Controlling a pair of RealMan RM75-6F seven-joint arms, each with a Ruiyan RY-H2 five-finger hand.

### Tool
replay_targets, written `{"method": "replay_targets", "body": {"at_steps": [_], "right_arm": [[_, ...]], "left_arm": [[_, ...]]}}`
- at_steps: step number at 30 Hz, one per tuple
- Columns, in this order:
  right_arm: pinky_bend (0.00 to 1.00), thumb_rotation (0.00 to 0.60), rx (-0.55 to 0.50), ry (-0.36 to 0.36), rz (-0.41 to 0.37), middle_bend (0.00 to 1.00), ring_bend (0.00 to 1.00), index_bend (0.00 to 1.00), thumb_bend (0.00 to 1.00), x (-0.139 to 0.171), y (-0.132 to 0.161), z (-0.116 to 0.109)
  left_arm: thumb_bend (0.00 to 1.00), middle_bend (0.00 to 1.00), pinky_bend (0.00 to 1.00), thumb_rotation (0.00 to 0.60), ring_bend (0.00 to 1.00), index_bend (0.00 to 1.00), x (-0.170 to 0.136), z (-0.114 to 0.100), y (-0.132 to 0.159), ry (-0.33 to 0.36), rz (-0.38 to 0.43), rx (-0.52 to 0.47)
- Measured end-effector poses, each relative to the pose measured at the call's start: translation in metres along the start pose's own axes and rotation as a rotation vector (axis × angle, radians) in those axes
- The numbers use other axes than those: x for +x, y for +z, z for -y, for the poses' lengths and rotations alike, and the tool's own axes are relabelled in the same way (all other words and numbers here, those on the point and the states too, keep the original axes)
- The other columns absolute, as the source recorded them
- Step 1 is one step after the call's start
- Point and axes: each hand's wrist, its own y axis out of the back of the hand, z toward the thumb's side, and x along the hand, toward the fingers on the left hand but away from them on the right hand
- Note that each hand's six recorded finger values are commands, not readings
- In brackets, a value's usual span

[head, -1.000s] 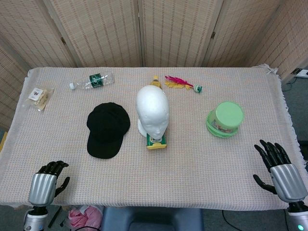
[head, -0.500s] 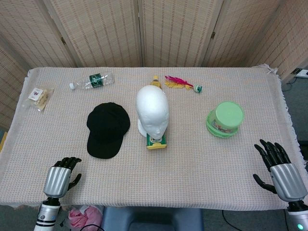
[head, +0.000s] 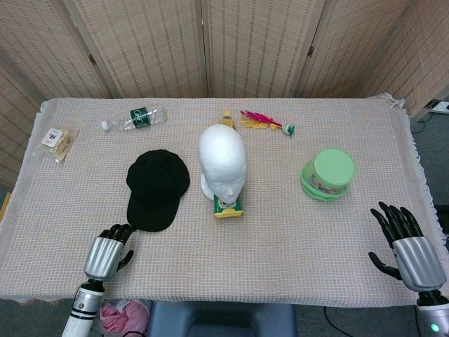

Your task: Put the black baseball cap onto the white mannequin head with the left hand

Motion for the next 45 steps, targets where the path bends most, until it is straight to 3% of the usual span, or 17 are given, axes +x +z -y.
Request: {"method": "replay_targets", "body": {"at_steps": [12, 19, 45], "right_arm": [[0.00, 0.600, -0.008, -0.035, 0.024, 0.00, 0.00, 0.00, 0.21, 0.001, -0.005, -0.008], [0.00, 0.600, -0.018, -0.047, 0.027, 0.00, 0.00, 0.00, 0.21, 0.002, -0.005, -0.010], [0.00, 0.600, -0.022, -0.044, 0.038, 0.00, 0.00, 0.00, 0.21, -0.002, -0.006, -0.009]], "left_arm": [[0.28, 0.33, 0.48, 0.600, 0.28, 0.31, 0.024, 0.005, -0.001, 0.033, 0.046, -0.004], [0.28, 0.33, 0.42, 0.600, 0.24, 0.27, 0.030, 0.021, -0.001, 0.045, 0.011, 0.024], [0.28, 0.38, 0.41, 0.600, 0.27, 0.33, 0.051, 0.035, 0.007, 0.061, -0.009, -0.039]]}}
